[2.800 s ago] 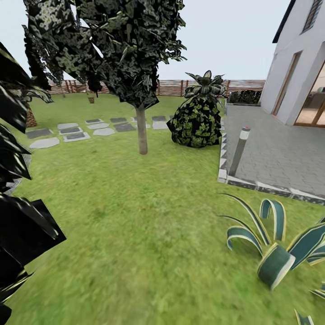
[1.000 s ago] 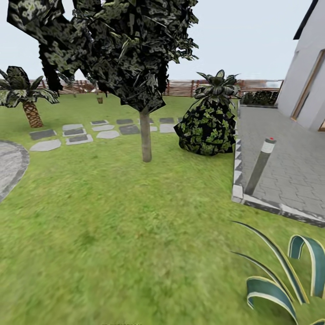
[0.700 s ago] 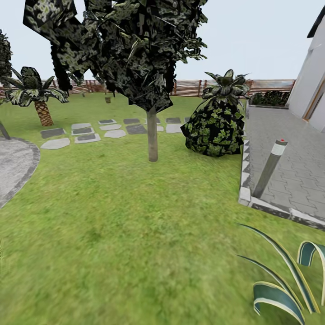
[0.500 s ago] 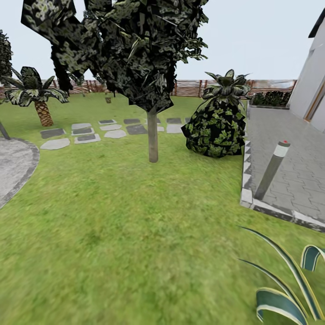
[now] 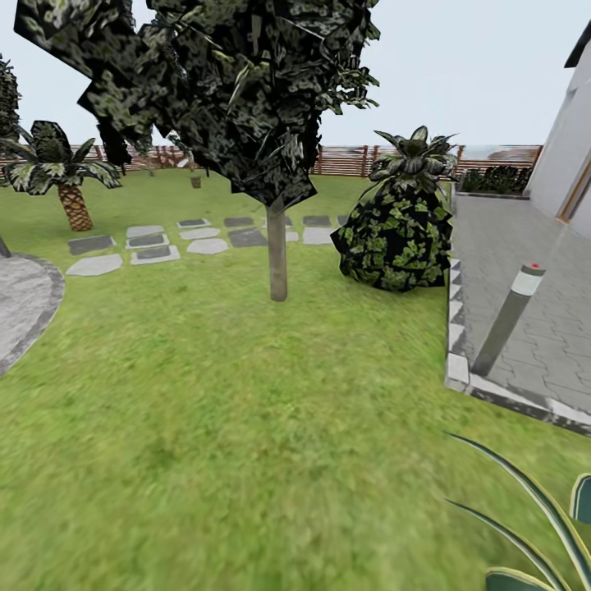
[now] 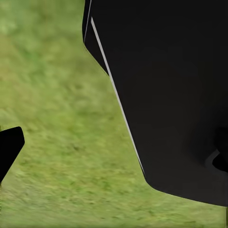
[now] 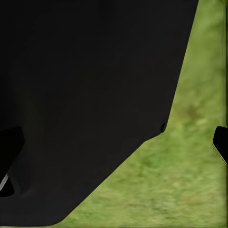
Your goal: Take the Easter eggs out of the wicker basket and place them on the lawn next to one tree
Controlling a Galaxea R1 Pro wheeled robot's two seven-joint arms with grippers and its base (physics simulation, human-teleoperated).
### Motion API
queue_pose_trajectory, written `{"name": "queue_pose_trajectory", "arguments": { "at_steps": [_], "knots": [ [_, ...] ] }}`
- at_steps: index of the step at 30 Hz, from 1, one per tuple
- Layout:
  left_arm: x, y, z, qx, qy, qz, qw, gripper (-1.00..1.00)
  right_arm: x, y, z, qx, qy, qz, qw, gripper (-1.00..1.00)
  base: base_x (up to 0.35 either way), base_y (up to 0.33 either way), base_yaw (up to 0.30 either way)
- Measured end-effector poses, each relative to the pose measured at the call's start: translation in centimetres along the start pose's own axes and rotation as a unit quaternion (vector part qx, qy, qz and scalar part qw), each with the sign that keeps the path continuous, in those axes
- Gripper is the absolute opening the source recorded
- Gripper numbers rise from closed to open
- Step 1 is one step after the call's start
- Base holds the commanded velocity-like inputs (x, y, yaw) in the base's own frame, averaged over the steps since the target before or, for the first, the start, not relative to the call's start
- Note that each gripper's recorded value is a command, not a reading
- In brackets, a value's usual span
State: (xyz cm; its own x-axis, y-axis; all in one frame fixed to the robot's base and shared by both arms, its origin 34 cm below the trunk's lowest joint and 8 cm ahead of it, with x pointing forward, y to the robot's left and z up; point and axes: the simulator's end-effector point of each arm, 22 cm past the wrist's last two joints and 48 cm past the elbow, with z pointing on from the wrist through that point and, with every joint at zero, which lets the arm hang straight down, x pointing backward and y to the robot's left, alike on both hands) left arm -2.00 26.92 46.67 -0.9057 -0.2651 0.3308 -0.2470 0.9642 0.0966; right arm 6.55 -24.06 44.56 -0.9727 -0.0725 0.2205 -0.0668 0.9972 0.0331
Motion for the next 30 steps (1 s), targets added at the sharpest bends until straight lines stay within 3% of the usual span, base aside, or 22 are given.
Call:
{"name": "queue_pose_trajectory", "arguments": {
  "at_steps": [30],
  "knots": [
    [0.01, -0.02, 0.0, 0.0, 0.0, 0.0, 1.0, 1.0, 0.0, 0.0, 0.0, 0.0, 0.0, 0.0, 1.0, 1.0, 0.319, 0.0, 0.0]
  ]
}}
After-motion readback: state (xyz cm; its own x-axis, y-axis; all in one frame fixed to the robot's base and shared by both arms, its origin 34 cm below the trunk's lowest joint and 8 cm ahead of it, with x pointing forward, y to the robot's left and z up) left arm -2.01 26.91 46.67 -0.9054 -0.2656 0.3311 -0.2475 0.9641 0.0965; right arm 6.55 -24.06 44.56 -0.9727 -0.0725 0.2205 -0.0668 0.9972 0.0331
